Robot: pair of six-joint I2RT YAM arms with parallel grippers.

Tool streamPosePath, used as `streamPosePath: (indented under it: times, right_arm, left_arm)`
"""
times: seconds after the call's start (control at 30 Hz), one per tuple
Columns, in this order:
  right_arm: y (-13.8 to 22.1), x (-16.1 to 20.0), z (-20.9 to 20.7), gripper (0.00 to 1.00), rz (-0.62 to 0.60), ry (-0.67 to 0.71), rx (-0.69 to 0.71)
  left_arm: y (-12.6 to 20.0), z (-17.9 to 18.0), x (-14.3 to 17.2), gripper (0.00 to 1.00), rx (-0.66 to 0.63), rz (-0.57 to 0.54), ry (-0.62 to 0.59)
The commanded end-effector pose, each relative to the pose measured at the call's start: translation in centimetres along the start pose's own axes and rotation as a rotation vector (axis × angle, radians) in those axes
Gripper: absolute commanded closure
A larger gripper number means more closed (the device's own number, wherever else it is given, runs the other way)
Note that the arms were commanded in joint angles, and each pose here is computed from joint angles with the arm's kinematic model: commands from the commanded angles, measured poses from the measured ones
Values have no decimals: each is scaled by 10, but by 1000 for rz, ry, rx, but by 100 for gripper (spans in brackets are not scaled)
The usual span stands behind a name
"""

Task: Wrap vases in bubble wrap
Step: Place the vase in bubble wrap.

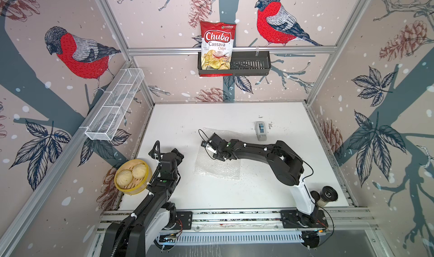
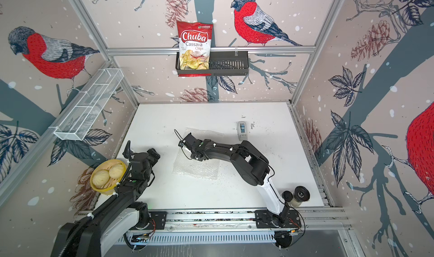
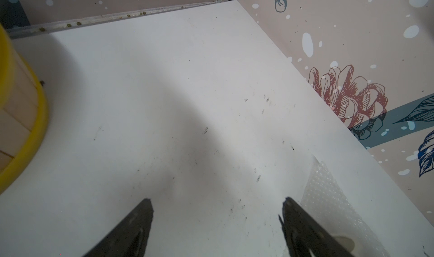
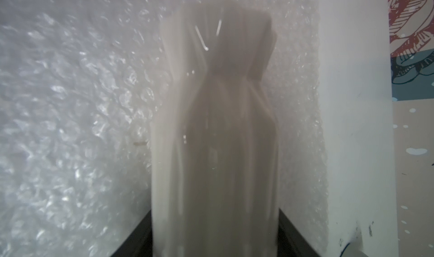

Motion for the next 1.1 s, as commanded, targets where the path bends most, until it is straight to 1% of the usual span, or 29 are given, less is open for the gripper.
streamPosePath:
  times: [0.0, 0.13, 0.23, 0.47, 0.67, 1.07]
  right_arm:
    - [18, -9, -6, 49, -53, 6, 70]
    - [35, -9, 1, 50, -82, 28, 98]
    - [40, -6, 9, 50, -84, 45, 93]
    - [33, 5, 24, 49, -67, 73, 87]
    - [29, 12, 25, 49, -61, 93, 91]
    - [26, 13, 23, 49, -71, 111, 92]
  left_arm:
    - [1, 0, -5, 14, -3, -35, 12]
    - [2, 0, -5, 14, -5, -40, 15]
    - [2, 1, -4, 14, -2, -41, 18]
    - [2, 1, -5, 14, -2, -41, 18]
    - [2, 0, -5, 14, 2, -43, 19]
    - [2, 1, -4, 14, 0, -46, 20]
Point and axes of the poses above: each gripper's point midway between its finger pads, its own y axis back along the fingers, its own z axis along the line the jaws close on, x = y × z, the point moved 9 cm from there along y, back along the fingers, and after that the axes turned 14 degrees about -y, right-handed, at the moved point
